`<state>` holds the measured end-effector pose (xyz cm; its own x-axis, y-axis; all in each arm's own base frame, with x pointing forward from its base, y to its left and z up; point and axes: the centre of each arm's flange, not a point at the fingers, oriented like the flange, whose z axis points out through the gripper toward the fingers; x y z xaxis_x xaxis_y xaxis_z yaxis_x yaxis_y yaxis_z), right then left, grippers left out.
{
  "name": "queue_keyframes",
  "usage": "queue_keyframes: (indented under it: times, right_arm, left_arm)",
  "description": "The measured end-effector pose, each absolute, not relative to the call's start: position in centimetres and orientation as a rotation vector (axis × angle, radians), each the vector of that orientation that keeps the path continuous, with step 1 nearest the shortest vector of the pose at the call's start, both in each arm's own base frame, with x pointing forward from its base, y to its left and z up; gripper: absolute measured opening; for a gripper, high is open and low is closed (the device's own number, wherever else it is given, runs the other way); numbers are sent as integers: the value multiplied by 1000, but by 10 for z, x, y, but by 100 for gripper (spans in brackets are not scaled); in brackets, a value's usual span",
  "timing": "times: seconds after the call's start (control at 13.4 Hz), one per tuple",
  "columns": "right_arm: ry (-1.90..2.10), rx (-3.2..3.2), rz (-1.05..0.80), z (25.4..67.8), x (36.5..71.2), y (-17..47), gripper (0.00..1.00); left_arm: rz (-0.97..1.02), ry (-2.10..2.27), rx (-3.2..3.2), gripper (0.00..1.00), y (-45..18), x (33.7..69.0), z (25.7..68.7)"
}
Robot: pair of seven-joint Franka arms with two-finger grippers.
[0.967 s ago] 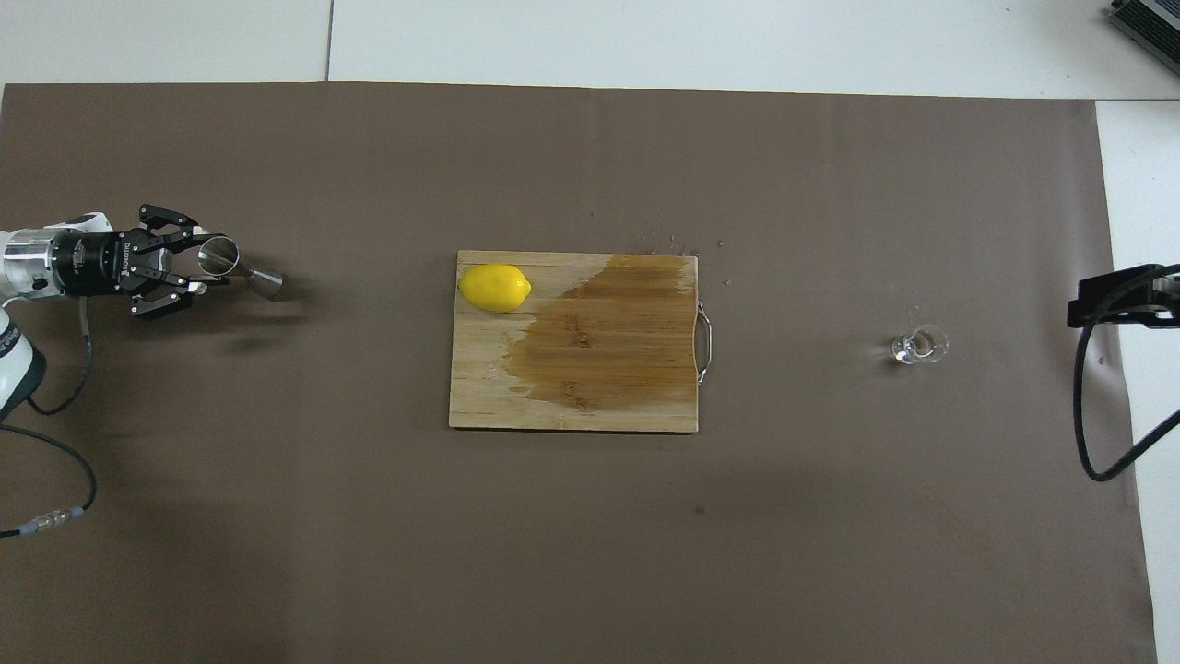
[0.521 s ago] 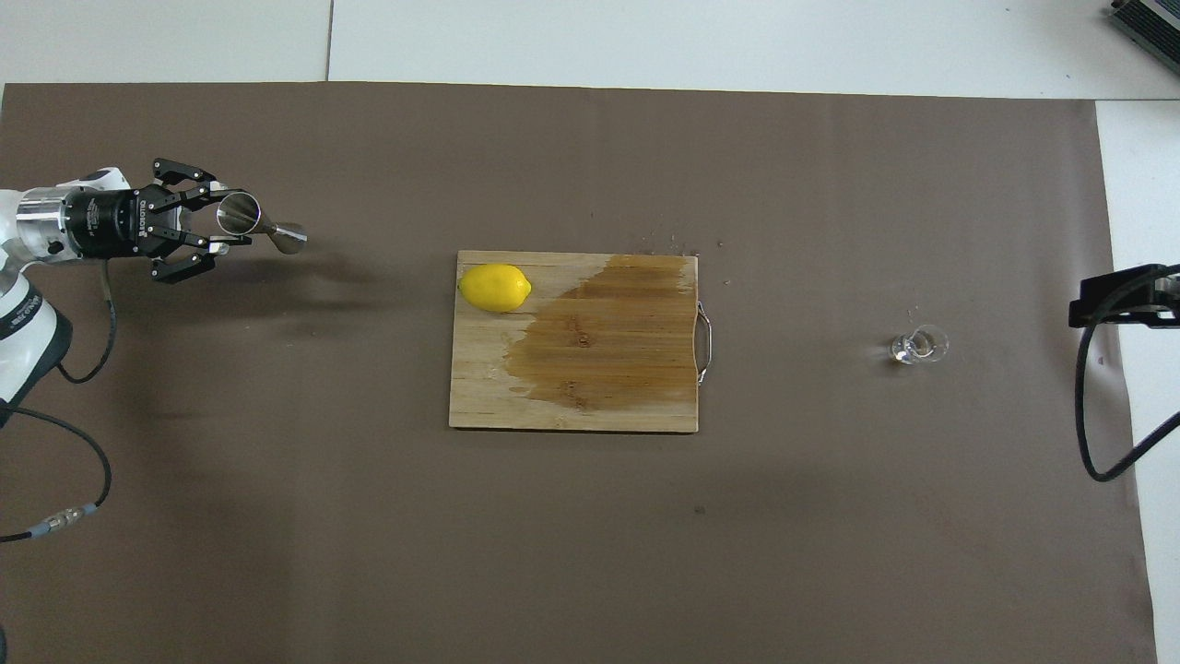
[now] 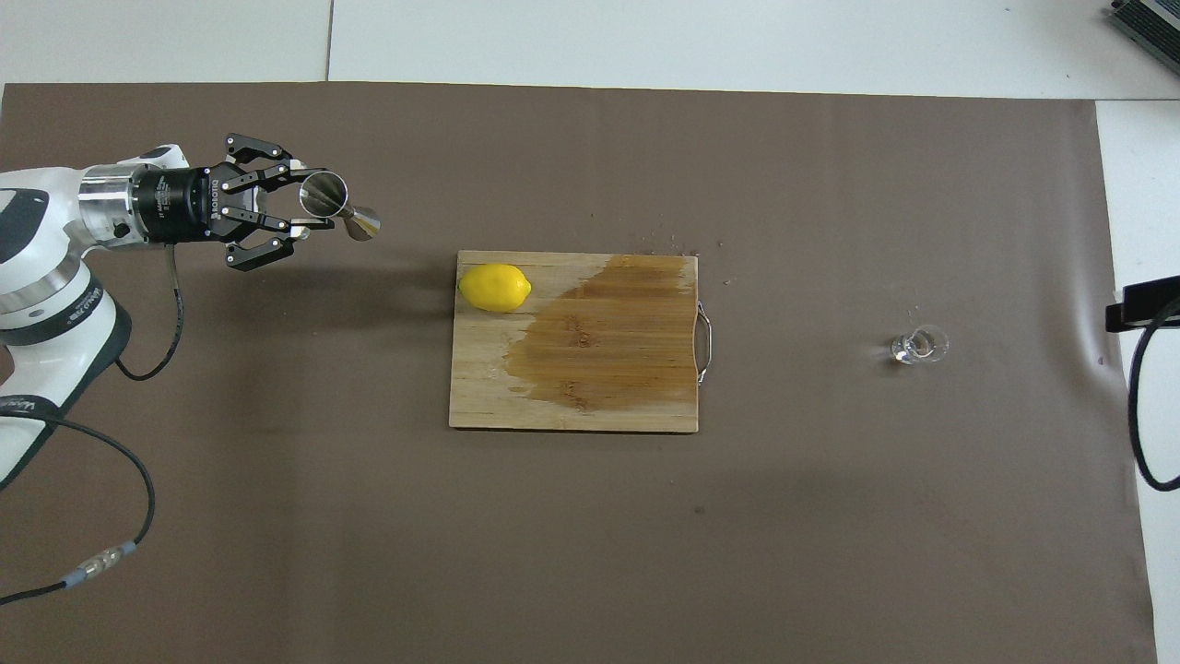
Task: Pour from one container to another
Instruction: 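Lift the metal cup with the left gripper toward the cutting board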
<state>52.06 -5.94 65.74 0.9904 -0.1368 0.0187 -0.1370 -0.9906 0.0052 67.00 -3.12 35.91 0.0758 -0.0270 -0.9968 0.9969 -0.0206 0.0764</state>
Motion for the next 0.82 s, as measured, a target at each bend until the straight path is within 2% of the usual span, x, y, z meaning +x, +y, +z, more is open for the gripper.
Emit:
queue_keyframes:
  times: [0.37, 0.6, 0.82]
  right_arm:
    - [45, 3282, 28, 644, 512, -69, 100]
    - [413, 3282, 151, 642, 508, -88, 100]
    - [779, 3270, 186, 625, 507, -84, 100]
  left_arm:
    - [-1183, 1191, 1183, 48, -122, 647, 355]
    - [-1193, 1210, 1145, 48, -164, 632, 350]
    - [-1192, 1236, 1122, 48, -197, 619, 344]
